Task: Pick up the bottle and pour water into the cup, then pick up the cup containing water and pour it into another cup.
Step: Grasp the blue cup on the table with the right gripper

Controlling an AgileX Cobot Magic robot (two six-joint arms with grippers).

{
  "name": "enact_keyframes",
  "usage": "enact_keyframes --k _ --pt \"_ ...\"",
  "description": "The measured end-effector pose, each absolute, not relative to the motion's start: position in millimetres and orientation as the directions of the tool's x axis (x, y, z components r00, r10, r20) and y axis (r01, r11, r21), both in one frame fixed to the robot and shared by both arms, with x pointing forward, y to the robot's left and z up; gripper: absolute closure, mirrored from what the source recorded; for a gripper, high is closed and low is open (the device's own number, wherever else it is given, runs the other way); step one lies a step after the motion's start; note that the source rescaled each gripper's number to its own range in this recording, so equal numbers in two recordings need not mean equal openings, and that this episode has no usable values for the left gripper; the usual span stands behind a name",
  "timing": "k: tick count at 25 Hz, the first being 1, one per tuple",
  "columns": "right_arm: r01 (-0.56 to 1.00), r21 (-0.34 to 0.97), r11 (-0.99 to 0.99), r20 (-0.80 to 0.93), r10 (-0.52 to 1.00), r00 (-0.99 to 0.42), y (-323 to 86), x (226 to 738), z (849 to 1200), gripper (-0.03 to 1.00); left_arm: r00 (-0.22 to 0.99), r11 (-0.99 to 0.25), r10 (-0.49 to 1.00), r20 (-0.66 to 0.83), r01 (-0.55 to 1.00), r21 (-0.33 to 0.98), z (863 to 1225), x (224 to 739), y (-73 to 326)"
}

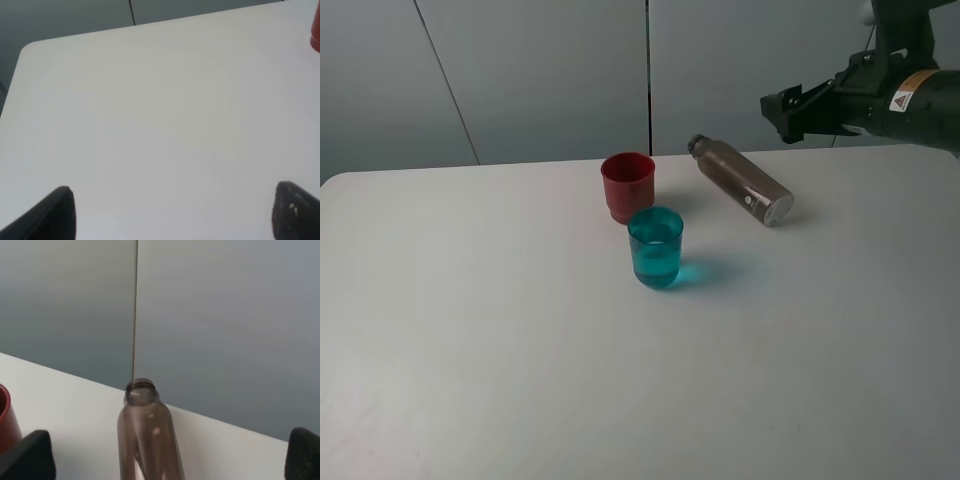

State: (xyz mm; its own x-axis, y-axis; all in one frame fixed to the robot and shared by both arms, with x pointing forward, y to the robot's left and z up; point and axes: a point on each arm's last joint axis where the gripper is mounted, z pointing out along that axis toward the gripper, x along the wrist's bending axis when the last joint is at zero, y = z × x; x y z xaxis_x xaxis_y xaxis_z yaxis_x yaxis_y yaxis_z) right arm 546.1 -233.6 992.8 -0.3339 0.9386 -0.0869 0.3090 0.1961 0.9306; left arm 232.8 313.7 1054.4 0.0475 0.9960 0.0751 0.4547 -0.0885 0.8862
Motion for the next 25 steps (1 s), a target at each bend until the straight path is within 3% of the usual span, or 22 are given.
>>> enact_keyframes --k 8,16,25 --pt "0.340 0.919 0.198 -0.096 0.951 -0.295 -240 524 1024 -0.03 0.048 -0.089 0.996 0.075 0.455 0.886 1054 233 314" --pt "0.368 0.897 0.244 -0.112 0.932 -0.346 -222 499 1041 -0.03 0.048 -0.089 0.996 0.075 0.455 0.886 1054 233 314" --pt "0.368 0.865 0.340 -0.122 0.856 -0.502 -194 459 1014 -0.03 0.048 -0.089 0.996 0.075 0.455 0.886 1054 233 314"
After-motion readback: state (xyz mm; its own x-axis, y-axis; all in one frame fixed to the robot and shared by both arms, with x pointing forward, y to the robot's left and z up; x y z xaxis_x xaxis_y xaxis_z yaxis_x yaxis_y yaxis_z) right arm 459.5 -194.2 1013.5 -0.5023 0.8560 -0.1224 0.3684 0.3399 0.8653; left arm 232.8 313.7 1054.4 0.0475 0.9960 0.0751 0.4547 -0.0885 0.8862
